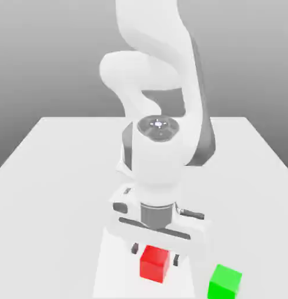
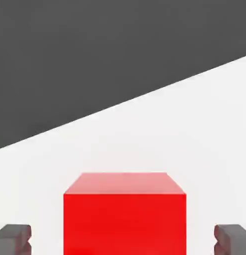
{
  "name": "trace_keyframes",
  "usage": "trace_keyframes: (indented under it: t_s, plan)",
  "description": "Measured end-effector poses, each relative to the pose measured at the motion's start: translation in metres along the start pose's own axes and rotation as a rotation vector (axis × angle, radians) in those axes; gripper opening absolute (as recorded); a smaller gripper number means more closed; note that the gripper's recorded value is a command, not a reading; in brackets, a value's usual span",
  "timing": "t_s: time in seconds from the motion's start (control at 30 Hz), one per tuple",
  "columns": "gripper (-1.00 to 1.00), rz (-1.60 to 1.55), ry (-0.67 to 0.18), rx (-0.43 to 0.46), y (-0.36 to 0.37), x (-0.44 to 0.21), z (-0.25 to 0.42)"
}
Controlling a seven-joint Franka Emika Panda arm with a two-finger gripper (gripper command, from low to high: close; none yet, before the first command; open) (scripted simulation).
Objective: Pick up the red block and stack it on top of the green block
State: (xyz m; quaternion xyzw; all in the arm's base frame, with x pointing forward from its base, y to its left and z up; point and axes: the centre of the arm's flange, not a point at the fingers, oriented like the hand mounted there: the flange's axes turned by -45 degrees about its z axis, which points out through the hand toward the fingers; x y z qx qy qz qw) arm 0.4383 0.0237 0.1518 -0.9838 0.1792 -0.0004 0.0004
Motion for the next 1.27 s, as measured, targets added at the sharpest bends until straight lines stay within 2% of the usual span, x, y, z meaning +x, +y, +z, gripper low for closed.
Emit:
trace_keyframes:
  t_s: [0.17,0.37,0.77,0.9,0.93,1.13,1.27]
  plan:
    - [-1.0,0.0,0.001,0.0,0.0,0.0,0.003]
    - [-1.0,0.005,0.0,-0.001,-0.004,0.0,-0.054]
    - [-1.0,0.164,-0.002,0.0,-0.133,-0.005,-0.09]
    - [-1.0,0.177,0.001,0.001,-0.143,-0.005,-0.048]
    - [1.0,0.177,0.001,0.001,-0.143,-0.006,-0.037]
    - [1.0,0.177,0.0,0.0,-0.143,-0.007,-0.031]
    - [1.0,0.178,0.001,0.0,-0.143,-0.005,-0.07]
